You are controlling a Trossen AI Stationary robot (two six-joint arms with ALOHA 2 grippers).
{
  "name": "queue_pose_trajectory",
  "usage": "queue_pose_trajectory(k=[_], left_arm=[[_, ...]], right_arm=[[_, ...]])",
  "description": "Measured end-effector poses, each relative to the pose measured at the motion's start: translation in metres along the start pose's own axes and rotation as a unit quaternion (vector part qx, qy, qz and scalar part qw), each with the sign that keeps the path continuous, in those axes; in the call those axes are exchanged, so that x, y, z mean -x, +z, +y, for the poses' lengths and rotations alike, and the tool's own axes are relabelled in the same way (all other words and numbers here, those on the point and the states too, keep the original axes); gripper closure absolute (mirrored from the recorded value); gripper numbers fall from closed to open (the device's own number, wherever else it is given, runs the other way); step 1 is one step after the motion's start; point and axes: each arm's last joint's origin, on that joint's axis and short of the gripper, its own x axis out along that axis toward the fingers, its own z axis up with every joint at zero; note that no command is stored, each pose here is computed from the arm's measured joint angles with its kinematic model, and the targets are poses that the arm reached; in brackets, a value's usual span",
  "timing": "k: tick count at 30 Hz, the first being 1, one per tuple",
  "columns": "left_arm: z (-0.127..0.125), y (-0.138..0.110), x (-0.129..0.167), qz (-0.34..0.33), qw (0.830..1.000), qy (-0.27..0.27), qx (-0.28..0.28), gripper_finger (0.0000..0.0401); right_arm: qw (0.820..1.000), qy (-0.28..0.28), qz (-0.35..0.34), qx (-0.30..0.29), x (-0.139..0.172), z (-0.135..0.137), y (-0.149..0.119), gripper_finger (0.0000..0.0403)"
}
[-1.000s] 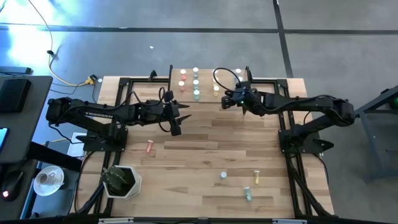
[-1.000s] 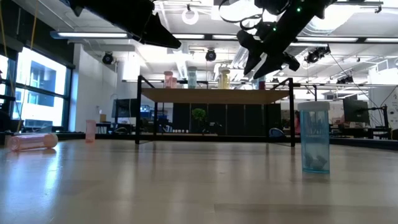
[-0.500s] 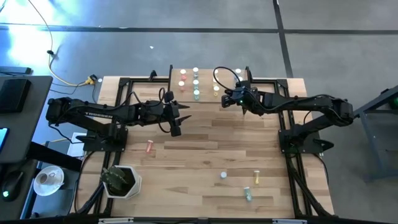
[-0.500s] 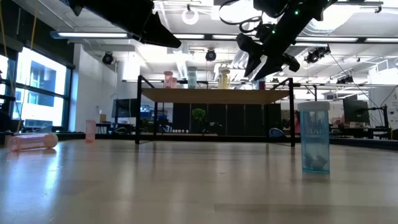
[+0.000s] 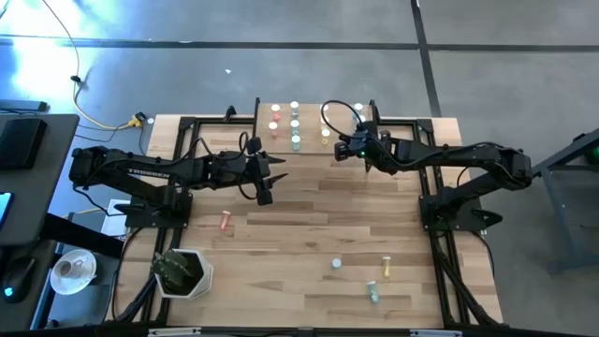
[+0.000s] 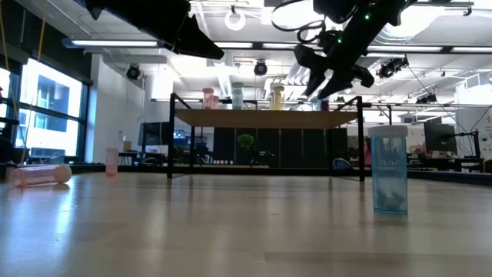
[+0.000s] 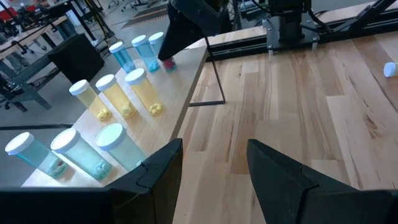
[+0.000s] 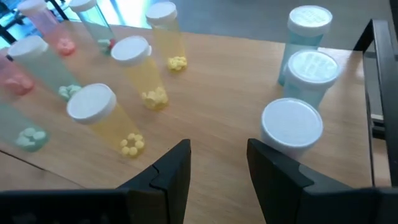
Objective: Pick and place medicine bottles onto shelf by color
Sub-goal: Put the red medicine bottle on the shelf
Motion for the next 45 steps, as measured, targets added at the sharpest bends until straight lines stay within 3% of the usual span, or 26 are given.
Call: queue_pose_trajectory(k=[24,37,45], left_arm=[[0.0,-0.002,0.001,0.012,1.0,0.0,0.015,0.0231],[0.011,0.002,0.031,0.017,0.998,0.003,0.058,0.0231],[0.014,-0.009,0.053,0.079,0.99,-0.02,0.114,0.0231]], right_arm=[[1.0,-0.006,0.006,0.016,0.001,0.0,-0.003,0.0253],[0.996,0.04,-0.023,0.072,0.021,0.009,0.001,0.0253],[0.989,0.081,-0.047,0.113,0.044,0.012,0.005,0.0253]])
